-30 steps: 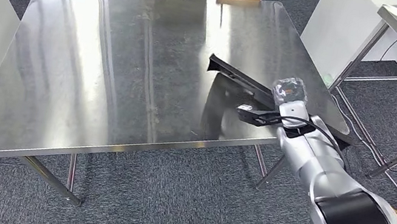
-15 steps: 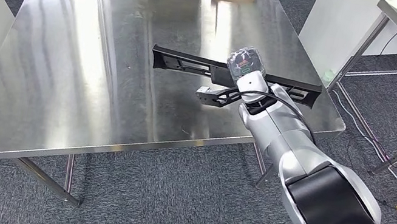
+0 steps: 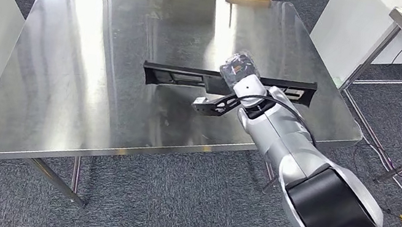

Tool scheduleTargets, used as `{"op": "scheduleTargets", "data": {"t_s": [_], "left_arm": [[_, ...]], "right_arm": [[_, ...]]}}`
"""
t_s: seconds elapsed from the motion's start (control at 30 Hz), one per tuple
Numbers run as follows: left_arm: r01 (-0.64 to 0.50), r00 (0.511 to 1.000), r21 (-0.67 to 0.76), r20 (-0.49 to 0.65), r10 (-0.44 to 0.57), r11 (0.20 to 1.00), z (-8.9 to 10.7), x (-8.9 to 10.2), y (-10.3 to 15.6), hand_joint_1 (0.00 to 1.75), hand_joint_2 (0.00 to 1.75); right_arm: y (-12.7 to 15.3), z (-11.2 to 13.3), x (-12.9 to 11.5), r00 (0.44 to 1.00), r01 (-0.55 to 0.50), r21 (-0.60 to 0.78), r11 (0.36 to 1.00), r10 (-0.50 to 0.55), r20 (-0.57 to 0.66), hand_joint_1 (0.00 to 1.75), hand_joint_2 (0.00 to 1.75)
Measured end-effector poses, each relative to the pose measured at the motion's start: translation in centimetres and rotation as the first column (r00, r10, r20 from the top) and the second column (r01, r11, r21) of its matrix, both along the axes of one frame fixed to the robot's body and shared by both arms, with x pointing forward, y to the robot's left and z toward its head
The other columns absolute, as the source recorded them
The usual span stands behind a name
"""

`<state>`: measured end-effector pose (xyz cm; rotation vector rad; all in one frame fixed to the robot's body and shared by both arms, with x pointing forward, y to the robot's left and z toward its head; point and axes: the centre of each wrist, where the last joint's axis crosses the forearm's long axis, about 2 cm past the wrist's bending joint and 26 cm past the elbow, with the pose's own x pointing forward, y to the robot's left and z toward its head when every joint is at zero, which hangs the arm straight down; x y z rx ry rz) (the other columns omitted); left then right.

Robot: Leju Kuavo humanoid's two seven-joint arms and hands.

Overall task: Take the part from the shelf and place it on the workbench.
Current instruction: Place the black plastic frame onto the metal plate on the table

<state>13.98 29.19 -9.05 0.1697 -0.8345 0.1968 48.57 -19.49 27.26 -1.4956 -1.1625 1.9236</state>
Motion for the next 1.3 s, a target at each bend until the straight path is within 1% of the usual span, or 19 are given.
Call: {"op": "scheduleTargets", "data": {"t_s": [0.13, 0.3, 0.43, 0.57, 0.87, 1.0, 1.17, 1.23, 1.3], "left_arm": [[0.045, 0.999, -0.014, 0.008, -0.044, 0.999, 0.2, 0.5, -0.1, 0.00, 1.75], [0.070, 0.997, -0.033, 0.026, -0.069, 0.997, 0.2, 0.8, -0.1, 0.00, 1.75], [0.072, 0.997, -0.039, 0.039, -0.071, 0.997, 0.2, 0.7, 0.1, 0.00, 1.75], [0.071, 0.996, -0.036, 0.047, -0.070, 0.997, 0.2, 0.7, 0.3, 0.00, 0.00], [0.088, 0.996, -0.043, 0.026, -0.087, 0.995, 0.2, 0.8, 0.4, 0.00, 0.00], [0.097, 0.995, -0.050, 0.021, -0.096, 0.994, 0.2, 0.8, 0.5, 0.00, 0.00], [0.098, 0.995, -0.053, 0.019, -0.097, 0.994, 0.2, 0.8, 0.5, 0.00, 0.00], [0.097, 0.995, -0.052, 0.019, -0.096, 0.994, 0.2, 0.7, 0.6, 0.00, 0.00], [0.093, 0.996, -0.052, 0.020, -0.092, 0.994, 0.2, 0.6, 0.6, 0.00, 0.00]], "right_arm": [[1.7, -1.8, -0.9, 0.996, -0.090, -0.039, 0.995, 0.089, -0.026, 1.75, 1.75], [3.2, -4.3, -2.2, 0.987, -0.160, -0.067, 0.985, 0.157, -0.036, 1.75, 1.75], [3.5, -6.3, -3.1, 0.983, -0.183, -0.082, 0.980, 0.181, -0.038, 0.00, 0.00], [3.5, -8.1, -4.0, 0.982, -0.184, -0.090, 0.979, 0.180, -0.052, 0.00, 0.00], [1.8, -9.5, -4.3, 0.990, -0.139, -0.094, 0.986, 0.135, -0.038, 0.00, 0.00], [0.9, -10.1, -4.4, 0.993, -0.118, -0.075, 0.990, 0.117, -0.021, 0.00, 0.00], [0.4, -10.1, -4.4, 0.995, -0.101, -0.048, 0.994, 0.101, -0.001, 0.00, 0.00], [0.4, -10.1, -4.4, 0.994, -0.106, -0.019, 0.994, 0.106, 0.031, 0.00, 0.00], [0.6, -9.8, -4.6, 0.987, -0.129, 0.067, 0.989, 0.122, 0.101, 0.00, 0.00]]}}
